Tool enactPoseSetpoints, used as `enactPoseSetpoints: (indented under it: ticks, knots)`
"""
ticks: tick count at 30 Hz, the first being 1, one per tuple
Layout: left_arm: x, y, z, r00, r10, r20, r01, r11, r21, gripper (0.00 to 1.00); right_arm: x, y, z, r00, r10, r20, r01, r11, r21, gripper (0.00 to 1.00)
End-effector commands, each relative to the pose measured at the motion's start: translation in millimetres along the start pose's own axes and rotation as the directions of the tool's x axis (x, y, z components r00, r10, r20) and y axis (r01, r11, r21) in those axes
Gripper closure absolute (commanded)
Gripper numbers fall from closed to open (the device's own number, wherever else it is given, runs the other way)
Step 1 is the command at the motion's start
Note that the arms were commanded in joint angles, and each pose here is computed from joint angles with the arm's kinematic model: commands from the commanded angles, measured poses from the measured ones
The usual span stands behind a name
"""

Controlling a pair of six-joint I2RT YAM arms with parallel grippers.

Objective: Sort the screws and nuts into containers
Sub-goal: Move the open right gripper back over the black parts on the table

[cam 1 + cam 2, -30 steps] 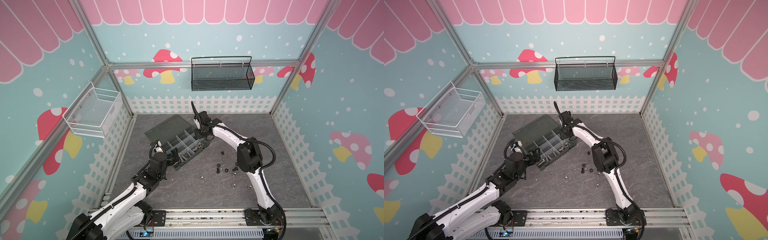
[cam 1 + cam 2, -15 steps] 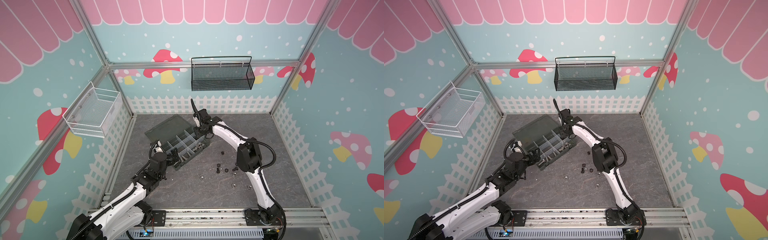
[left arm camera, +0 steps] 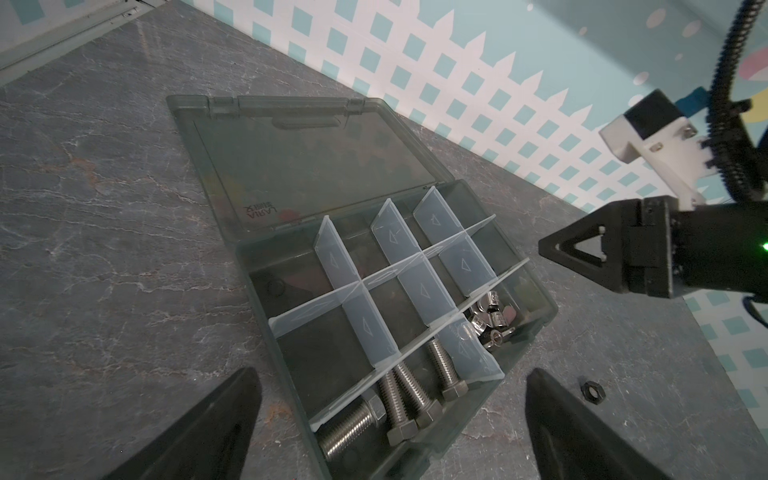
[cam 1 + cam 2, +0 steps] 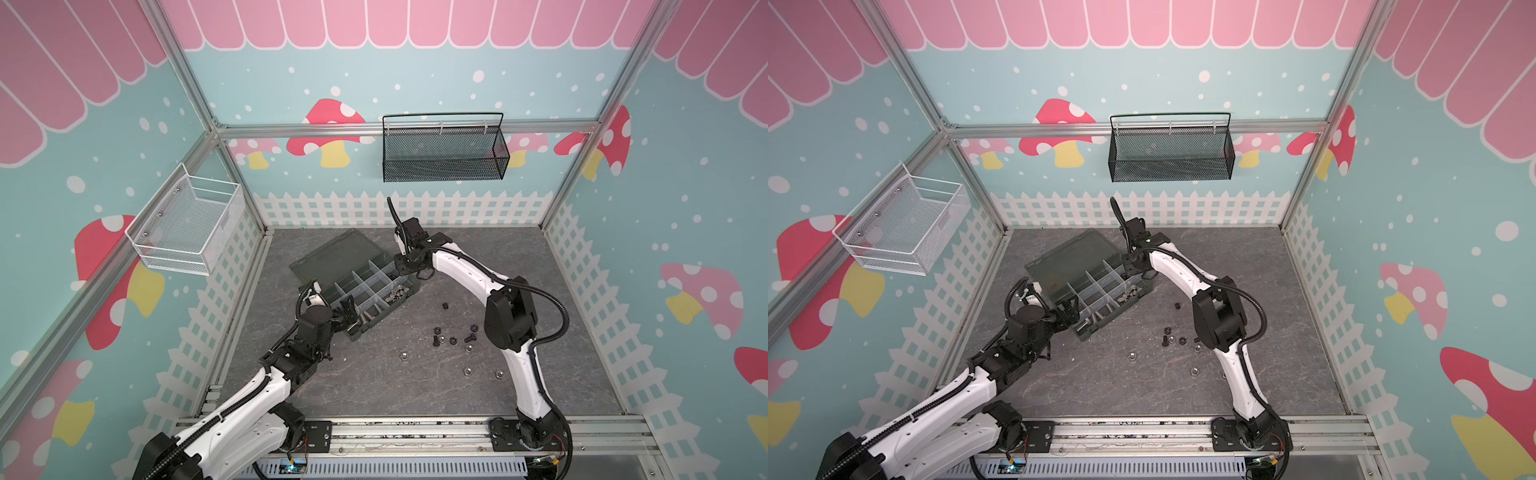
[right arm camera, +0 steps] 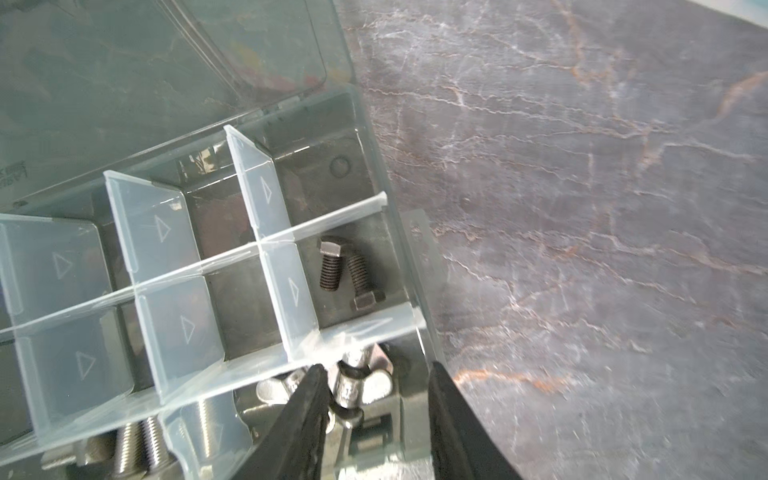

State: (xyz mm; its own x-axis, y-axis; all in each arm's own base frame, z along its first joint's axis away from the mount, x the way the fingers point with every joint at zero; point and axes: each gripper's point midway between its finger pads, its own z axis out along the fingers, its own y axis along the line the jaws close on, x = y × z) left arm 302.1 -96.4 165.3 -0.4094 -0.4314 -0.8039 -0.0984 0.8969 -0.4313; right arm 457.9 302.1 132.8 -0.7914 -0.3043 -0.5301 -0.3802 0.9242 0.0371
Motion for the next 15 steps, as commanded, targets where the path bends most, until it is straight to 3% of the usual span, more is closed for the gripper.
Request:
enactPoseSetpoints:
  ticks: [1,15]
  knots:
    - [-3.6,3.5,-1.9,1.000,-0.022,0.014,0.022,1.000,-0.014,0.00,16.1,-14.0,-23.8,0.999,0.047,0.004,-0.047,0.997,0.064,0.58]
    - [-3.0,-4.4,5.9,1.000,-0.016,-0.004,0.016,1.000,0.001,0.00,159.7,-57.4,-63.5,0.951,0.289,-0.111,-0.266,0.946,0.183,0.51]
